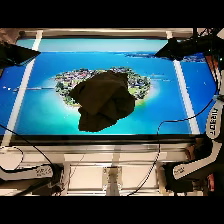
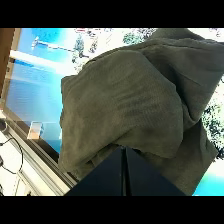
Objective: Fold the clothes and pants, and hang the long-sleeved shirts on hangers.
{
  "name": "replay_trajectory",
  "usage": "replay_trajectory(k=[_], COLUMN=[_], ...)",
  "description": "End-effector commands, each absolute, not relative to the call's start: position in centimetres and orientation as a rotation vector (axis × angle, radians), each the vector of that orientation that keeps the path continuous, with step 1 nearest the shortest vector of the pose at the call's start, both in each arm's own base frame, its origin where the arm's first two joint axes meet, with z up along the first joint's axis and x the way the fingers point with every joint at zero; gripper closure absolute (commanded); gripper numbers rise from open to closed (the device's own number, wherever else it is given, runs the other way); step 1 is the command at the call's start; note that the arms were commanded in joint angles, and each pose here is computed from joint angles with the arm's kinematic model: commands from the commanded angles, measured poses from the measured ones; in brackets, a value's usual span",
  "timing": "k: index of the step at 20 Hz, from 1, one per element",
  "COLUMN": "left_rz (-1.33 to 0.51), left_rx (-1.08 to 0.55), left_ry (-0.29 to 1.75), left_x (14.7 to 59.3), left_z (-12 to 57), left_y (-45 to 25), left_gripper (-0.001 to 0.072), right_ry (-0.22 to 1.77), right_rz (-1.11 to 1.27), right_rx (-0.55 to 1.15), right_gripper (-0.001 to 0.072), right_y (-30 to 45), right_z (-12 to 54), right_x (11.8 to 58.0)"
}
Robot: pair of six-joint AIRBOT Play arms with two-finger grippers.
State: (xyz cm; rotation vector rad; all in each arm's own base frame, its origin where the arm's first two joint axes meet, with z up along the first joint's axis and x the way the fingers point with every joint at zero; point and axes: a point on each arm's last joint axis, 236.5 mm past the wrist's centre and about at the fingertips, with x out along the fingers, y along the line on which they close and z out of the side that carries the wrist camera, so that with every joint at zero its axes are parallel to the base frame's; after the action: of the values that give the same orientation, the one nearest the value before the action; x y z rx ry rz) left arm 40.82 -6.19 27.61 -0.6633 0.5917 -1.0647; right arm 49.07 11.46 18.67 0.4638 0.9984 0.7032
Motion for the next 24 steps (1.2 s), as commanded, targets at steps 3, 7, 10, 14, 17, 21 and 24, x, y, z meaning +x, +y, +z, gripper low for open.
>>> replay_trajectory(k=[3,7,10,14,17,21,24], left_rz=[-1.065,-1.063,-1.060,-1.059,-1.036,-1.062,-1.048], left_rx=[-0.673,-0.672,-0.679,-0.697,-0.675,-0.668,-0.673], left_ry=[0.575,0.576,0.585,0.605,0.640,0.657,0.652], left_x=[41.0,41.0,41.4,41.9,41.9,41.2,41.2], left_z=[28.0,27.9,27.5,26.5,25.5,25.4,25.4], left_y=[-6.2,-6.2,-6.2,-6.1,-5.9,-6.2,-5.2], left_gripper=[0.0654,0.0654,0.0654,0.0655,0.0655,0.0655,0.0655], right_ry=[0.998,0.998,0.998,0.931,0.850,0.820,0.817], right_rz=[0.704,0.704,0.704,0.662,0.664,0.659,0.673], right_rx=[0.463,0.463,0.463,0.475,0.526,0.539,0.550], right_gripper=[0.0688,0.0688,0.0688,0.0688,0.0688,0.0688,0.0688], right_y=[11.5,11.5,11.5,11.2,11.5,11.5,11.8], right_z=[18.7,18.7,18.7,19.3,20.9,21.4,21.7], right_x=[49.0,49.0,49.0,50.8,52.1,52.6,52.5])
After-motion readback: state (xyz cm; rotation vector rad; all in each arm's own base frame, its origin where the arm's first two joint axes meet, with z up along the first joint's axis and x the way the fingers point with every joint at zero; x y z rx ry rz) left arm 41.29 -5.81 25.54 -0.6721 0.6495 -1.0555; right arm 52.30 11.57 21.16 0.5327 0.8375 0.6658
